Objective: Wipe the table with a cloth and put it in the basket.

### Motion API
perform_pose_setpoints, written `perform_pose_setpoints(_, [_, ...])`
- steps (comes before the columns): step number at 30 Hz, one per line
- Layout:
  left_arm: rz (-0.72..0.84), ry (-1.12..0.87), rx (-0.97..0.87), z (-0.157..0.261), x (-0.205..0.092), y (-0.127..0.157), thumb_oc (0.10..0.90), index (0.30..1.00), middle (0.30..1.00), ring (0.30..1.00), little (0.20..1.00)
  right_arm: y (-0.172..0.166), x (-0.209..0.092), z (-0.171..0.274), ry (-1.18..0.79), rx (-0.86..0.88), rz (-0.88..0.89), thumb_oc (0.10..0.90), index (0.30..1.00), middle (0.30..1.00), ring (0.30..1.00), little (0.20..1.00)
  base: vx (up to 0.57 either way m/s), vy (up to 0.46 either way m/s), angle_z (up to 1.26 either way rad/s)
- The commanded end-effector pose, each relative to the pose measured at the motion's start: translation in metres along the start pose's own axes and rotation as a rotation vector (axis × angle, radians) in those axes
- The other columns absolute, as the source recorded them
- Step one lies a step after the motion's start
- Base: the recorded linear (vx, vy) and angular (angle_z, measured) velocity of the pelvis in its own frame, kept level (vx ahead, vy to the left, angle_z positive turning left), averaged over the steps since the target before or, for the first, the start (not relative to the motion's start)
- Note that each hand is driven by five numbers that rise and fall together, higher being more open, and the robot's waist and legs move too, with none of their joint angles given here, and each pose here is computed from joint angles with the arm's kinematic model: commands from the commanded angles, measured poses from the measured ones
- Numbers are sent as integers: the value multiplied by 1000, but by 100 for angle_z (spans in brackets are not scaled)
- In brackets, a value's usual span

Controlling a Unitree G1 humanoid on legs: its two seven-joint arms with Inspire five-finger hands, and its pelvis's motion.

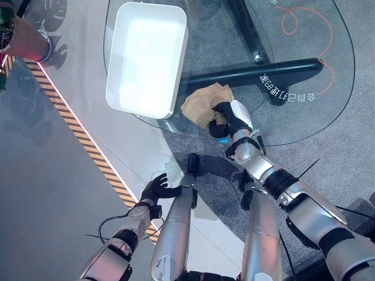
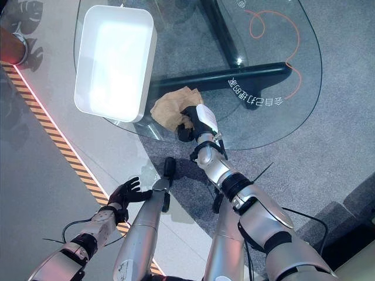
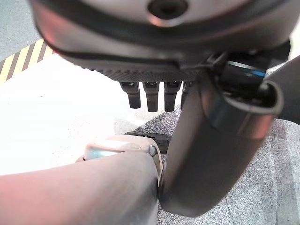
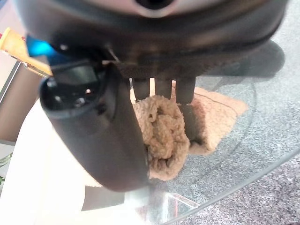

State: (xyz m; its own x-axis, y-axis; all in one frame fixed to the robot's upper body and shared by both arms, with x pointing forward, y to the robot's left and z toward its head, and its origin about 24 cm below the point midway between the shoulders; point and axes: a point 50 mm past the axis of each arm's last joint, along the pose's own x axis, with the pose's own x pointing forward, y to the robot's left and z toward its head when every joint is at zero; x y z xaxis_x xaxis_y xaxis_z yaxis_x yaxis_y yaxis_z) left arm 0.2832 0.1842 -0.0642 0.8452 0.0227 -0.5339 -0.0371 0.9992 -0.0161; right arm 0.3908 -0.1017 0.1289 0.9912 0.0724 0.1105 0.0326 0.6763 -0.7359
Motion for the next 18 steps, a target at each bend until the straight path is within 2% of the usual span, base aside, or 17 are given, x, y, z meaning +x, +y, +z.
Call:
perform_pose_setpoints(1, [4, 15, -13, -14, -4, -4, 800, 900, 900, 900, 900, -15, 4, 47, -196, 71, -72, 100, 300, 300, 300, 200, 0, 0, 0])
perform_pose_setpoints(11, [31, -44, -98, -6, -4, -3, 800, 900, 900, 900, 900, -37, 10, 33, -138, 111, -195, 100, 300, 300, 300, 200, 0, 0, 0])
perform_pose_setpoints(18, [124, -138, -287, 13, -3, 7, 800, 900, 900, 900, 900, -68, 9, 23, -117, 286, -373, 100, 300, 300, 300, 200, 0, 0, 0])
